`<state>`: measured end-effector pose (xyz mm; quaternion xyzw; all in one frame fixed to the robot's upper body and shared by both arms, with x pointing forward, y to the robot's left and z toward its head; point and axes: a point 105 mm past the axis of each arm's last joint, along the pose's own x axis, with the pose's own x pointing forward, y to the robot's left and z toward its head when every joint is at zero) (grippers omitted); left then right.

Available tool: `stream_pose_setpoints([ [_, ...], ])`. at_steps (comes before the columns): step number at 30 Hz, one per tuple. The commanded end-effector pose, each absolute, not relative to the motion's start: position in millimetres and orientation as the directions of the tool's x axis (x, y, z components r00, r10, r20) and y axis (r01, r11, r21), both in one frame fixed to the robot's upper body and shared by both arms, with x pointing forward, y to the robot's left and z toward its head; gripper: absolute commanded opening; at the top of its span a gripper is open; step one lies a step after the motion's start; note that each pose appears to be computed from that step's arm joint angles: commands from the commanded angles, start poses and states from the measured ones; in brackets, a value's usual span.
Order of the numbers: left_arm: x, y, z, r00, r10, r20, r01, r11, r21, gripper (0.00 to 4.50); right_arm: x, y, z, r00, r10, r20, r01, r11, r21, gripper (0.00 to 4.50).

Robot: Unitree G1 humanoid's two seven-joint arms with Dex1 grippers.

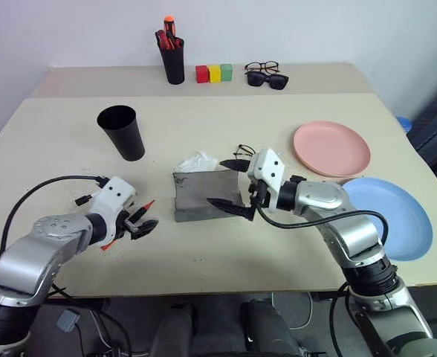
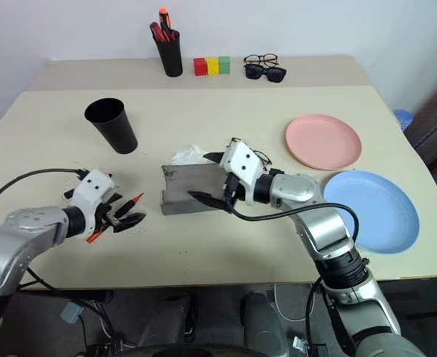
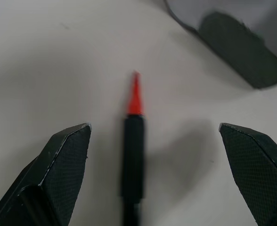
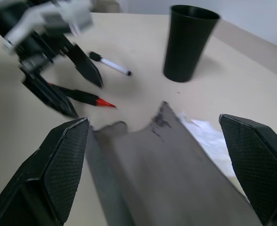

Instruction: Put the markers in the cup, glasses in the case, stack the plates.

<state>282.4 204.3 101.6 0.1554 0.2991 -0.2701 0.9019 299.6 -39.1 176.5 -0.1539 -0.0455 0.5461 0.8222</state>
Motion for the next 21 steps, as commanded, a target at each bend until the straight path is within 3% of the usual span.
stream_pose_setpoints([
  [1, 283, 216, 97, 0.653, -0.330, -0.681, 0.539, 0.835, 0.111, 3.65, 291, -34, 188, 0.379, 0.924, -0.053, -0.877, 0.341, -0.340, 4.50],
  [8, 289, 223, 102, 0.683, -0.292, -0.670, 0.502, 0.853, 0.140, 0.18, 288, -32, 184, 0.377, 0.925, -0.051, -0.881, 0.340, -0.330, 4.50],
  [11, 301, 223, 122, 0.763, -0.309, -0.568, 0.462, 0.875, 0.145, 0.03, 289, -30, 185, 0.372, 0.927, -0.043, -0.881, 0.338, -0.331, 4.50],
  [14, 323, 221, 183, 0.911, -0.355, -0.207, 0.389, 0.908, 0.156, 0.03, 290, -26, 188, 0.358, 0.933, -0.036, -0.883, 0.326, -0.338, 4.50],
  [15, 326, 216, 208, 0.924, -0.375, -0.070, 0.382, 0.910, 0.160, 0.03, 291, -25, 190, 0.357, 0.933, -0.030, -0.882, 0.326, -0.341, 4.50],
  [19, 328, 211, 266, 0.895, -0.382, 0.233, 0.360, 0.924, 0.131, 0.03, 297, -22, 197, 0.367, 0.930, 0.003, -0.871, 0.345, -0.350, 4.50],
  [21, 342, 225, 306, 0.877, -0.261, 0.404, 0.239, 0.965, 0.104, 0.03, 310, -16, 216, 0.414, 0.905, 0.095, -0.833, 0.419, -0.362, 4.50],
])
